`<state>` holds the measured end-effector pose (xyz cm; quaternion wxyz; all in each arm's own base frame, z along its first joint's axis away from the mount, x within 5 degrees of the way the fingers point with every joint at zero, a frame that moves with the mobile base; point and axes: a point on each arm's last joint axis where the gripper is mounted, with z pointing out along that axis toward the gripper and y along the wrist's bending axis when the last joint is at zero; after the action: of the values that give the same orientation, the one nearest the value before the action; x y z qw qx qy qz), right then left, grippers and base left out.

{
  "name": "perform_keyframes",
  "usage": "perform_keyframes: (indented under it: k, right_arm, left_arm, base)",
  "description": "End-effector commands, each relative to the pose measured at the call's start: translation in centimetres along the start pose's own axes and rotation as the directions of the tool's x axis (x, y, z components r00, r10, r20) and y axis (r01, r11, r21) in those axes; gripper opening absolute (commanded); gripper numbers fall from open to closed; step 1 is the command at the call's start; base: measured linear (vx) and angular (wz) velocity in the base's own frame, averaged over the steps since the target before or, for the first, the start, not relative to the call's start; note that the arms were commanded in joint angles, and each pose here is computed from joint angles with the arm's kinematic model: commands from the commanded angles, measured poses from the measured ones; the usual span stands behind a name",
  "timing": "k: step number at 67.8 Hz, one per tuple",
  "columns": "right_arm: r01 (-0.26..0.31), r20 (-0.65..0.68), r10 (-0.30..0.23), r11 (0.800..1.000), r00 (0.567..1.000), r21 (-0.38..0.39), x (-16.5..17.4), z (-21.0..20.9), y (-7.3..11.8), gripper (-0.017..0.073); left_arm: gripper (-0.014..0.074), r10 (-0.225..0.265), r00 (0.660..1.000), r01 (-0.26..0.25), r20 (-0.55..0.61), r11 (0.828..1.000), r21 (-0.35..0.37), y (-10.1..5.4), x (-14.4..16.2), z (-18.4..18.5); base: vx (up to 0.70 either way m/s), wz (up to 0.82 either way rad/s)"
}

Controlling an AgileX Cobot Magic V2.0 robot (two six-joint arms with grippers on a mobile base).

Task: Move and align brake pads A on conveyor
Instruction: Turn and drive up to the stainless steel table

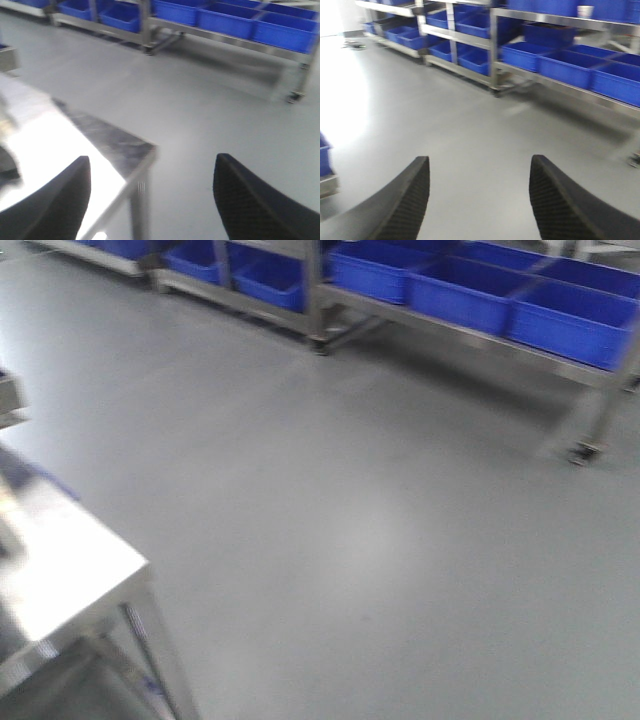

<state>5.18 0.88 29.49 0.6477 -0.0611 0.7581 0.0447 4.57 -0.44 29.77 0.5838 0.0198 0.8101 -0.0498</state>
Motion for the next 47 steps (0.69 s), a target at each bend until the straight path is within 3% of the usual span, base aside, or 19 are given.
perform_keyframes:
  k: [1, 47]
  right_arm:
    - [0.013, 0.086, -0.014, 1.000, 0.996, 0.012, -1.39, -0.17, -0.09, 0.0415]
    - [0.016, 0.086, -0.018, 1.000, 0.996, 0.013, -1.39, -0.17, -0.10, 0.0415]
  left_arm:
    - [0.0502, -0.006, 0.997, 0.005, 0.075, 1.000, 0.011, -0.12, -1.28, -0.14]
    - [0.0502, -0.006, 0.997, 0.005, 0.076, 1.000, 0.011, -0.12, -1.29, -0.14]
  base:
    - [0.27, 1.02]
    - [0.22, 0.86]
